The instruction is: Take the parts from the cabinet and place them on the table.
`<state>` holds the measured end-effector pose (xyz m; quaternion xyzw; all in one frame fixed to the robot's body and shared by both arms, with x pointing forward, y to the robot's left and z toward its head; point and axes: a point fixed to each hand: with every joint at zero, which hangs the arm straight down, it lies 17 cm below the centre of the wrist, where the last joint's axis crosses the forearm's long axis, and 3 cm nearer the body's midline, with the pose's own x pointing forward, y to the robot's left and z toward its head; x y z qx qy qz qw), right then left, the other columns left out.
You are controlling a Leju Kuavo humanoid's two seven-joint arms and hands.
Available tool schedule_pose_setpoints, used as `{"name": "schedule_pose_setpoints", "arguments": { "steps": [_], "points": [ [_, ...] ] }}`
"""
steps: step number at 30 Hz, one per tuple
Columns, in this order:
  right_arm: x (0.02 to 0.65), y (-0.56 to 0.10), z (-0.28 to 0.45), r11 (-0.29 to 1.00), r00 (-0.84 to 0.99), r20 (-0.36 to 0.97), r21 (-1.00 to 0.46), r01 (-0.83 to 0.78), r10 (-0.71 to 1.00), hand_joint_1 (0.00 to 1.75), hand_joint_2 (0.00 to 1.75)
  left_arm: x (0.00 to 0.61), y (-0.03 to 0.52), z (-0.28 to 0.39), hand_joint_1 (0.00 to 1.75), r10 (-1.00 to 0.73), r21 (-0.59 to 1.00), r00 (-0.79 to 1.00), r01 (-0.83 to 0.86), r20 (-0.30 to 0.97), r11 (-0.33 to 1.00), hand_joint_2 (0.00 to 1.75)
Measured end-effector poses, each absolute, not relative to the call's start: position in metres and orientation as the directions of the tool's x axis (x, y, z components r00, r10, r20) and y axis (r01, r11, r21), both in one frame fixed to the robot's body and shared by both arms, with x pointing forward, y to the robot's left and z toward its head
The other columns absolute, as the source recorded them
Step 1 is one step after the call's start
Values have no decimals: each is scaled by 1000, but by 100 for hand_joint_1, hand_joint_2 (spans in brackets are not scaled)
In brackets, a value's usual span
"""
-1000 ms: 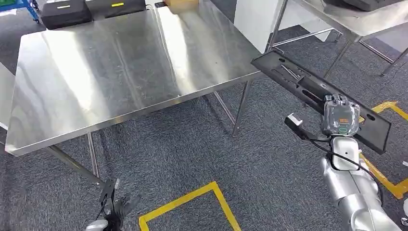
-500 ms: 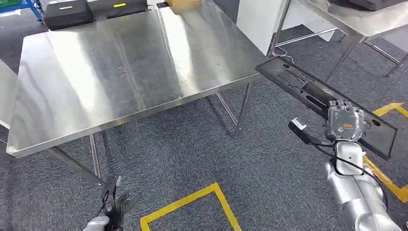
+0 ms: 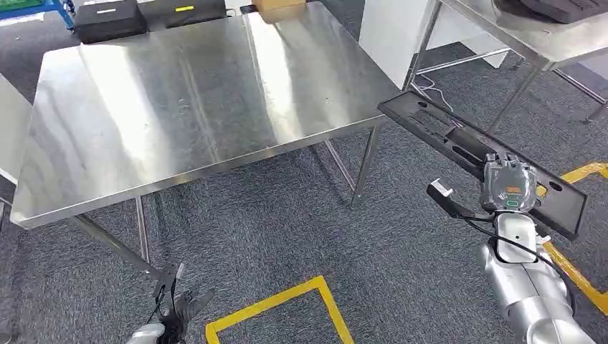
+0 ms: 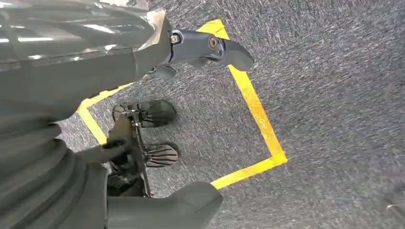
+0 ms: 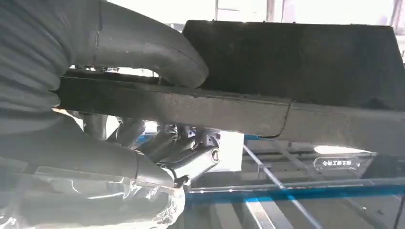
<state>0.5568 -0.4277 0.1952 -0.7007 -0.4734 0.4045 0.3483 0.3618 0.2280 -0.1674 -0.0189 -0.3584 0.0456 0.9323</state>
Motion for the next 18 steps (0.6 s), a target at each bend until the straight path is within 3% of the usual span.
{"name": "schedule_pose_setpoints", "arguments": {
  "steps": [18],
  "points": [
    [555, -431, 191, -319, 228, -247, -872, 372, 942, 175, 175, 359, 224, -169, 0, 100, -76, 744, -67, 660, 995, 175]
  ]
}}
